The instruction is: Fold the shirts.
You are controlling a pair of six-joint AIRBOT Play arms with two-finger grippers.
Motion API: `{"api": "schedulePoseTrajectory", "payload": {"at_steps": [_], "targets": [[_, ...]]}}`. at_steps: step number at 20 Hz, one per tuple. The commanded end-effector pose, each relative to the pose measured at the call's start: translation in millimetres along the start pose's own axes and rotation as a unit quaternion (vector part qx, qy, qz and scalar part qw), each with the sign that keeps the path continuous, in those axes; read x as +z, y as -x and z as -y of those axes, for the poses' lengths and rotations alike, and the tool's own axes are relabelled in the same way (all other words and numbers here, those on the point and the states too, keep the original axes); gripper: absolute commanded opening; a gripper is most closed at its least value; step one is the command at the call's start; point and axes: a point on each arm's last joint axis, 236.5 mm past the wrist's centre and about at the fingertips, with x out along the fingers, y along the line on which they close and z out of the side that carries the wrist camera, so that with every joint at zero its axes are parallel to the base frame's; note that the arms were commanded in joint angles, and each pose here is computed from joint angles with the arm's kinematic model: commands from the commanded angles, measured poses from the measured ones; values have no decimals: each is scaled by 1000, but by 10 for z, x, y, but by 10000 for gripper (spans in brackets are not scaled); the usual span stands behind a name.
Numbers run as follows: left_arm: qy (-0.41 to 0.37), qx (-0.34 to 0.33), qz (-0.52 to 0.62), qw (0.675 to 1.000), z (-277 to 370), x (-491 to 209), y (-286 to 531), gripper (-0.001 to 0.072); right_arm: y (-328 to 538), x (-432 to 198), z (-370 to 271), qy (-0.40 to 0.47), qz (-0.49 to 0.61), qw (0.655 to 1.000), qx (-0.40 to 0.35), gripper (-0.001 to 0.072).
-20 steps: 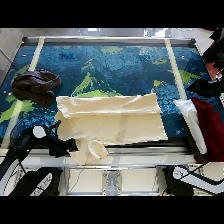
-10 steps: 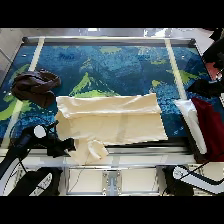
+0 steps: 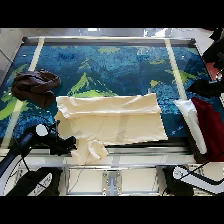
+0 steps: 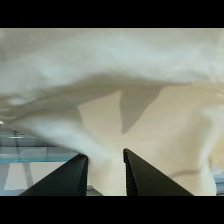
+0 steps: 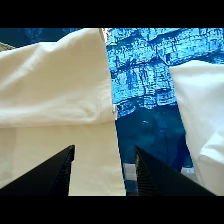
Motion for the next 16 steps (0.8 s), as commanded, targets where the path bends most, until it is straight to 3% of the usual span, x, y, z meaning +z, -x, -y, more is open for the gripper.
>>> {"api": "schedulePoseTrajectory", "payload": {"at_steps": [1,4,6,12,14,16], "targets": [[-2,-13,4,1000,60,21,-5,226,7,4,0,0,1,1000,0,424],[-5,-8,10,1000,37,52,-6,216,7,7,1,0,2,1000,0,424],[-6,-8,10,1000,39,52,-6,15,7,7,1,0,2,1000,0,424],[-18,-8,6,1000,37,27,0,15,2,-122,131,2,-25,999,-27,424],[-23,-8,6,1000,38,27,0,15,-120,-558,418,-23,-102,992,-69,425],[-23,-8,6,1000,40,25,0,15,-422,-1039,570,-82,-156,983,-52,425]]}}
